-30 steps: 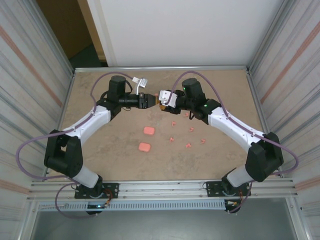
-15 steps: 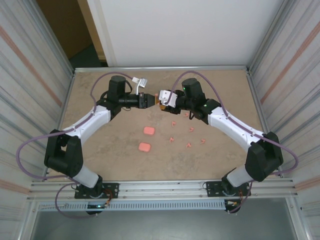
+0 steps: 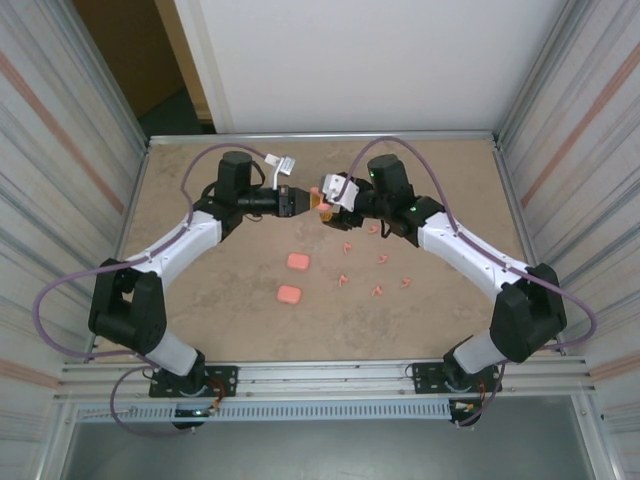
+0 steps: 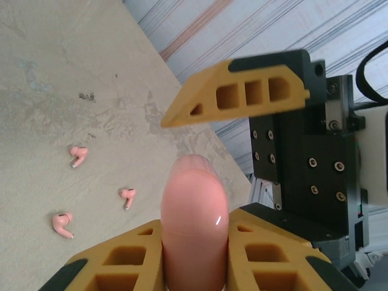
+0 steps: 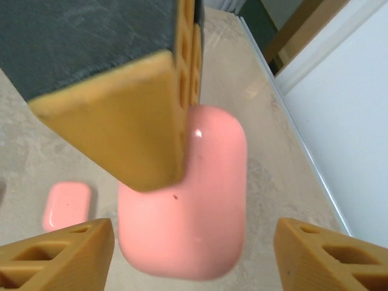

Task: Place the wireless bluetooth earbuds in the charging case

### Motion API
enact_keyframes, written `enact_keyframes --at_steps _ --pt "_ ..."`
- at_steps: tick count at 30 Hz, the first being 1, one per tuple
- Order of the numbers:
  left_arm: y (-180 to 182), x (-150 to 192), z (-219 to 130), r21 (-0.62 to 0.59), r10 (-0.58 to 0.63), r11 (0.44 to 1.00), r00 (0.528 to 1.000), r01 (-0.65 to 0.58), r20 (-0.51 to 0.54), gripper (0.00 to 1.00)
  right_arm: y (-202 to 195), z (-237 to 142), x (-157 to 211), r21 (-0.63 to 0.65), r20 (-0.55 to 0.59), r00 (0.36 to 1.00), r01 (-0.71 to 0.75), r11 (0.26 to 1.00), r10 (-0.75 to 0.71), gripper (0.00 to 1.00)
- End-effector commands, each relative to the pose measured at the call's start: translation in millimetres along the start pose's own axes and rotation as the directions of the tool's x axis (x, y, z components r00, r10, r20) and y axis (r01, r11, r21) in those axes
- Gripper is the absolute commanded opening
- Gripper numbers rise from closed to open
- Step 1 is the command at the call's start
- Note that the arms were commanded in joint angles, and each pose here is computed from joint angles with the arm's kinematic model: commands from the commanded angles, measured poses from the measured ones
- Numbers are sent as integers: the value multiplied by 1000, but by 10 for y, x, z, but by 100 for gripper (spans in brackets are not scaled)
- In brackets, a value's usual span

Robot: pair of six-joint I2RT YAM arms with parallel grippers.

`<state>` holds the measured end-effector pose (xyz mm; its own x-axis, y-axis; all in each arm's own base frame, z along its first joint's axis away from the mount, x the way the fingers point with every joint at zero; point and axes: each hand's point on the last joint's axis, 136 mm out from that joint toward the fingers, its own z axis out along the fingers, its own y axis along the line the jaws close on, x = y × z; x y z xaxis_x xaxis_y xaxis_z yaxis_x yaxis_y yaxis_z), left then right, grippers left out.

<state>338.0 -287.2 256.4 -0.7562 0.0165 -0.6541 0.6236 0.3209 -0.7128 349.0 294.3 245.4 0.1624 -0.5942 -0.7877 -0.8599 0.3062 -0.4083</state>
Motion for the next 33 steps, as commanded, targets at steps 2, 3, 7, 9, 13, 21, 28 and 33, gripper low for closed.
enact_keyframes --at_steps 2,3,7,9,13,21,28,33 --pt "-175 -201 -121 -1 125 992 988 -125 88 2 -66 -170 -70 -40 73 986 -146 989 148 77" --pt "-154 -238 -162 -15 135 991 985 -134 111 0 -68 -202 -67 -51 90 979 -178 983 182 78" --pt "3 -344 -407 -91 171 984 961 -154 216 0 -173 -358 62 -49 146 941 -302 952 306 84" --pt "71 -381 -545 -146 215 973 937 -180 274 0 -250 -435 129 -45 174 909 -376 926 378 88" --pt "178 -411 -809 -250 327 937 866 -245 378 0 -364 -511 175 -64 217 848 -482 874 483 90" --pt "-56 -354 -854 -250 510 860 766 -444 391 0 -415 -538 70 -87 266 803 -530 843 533 97" --pt "-451 -102 -590 -205 711 695 614 -689 344 0 -275 -540 -165 -141 311 785 -520 843 536 98" --pt "-602 -24 -448 -144 746 642 569 -754 347 0 -115 -560 -328 -183 345 778 -492 851 525 98"
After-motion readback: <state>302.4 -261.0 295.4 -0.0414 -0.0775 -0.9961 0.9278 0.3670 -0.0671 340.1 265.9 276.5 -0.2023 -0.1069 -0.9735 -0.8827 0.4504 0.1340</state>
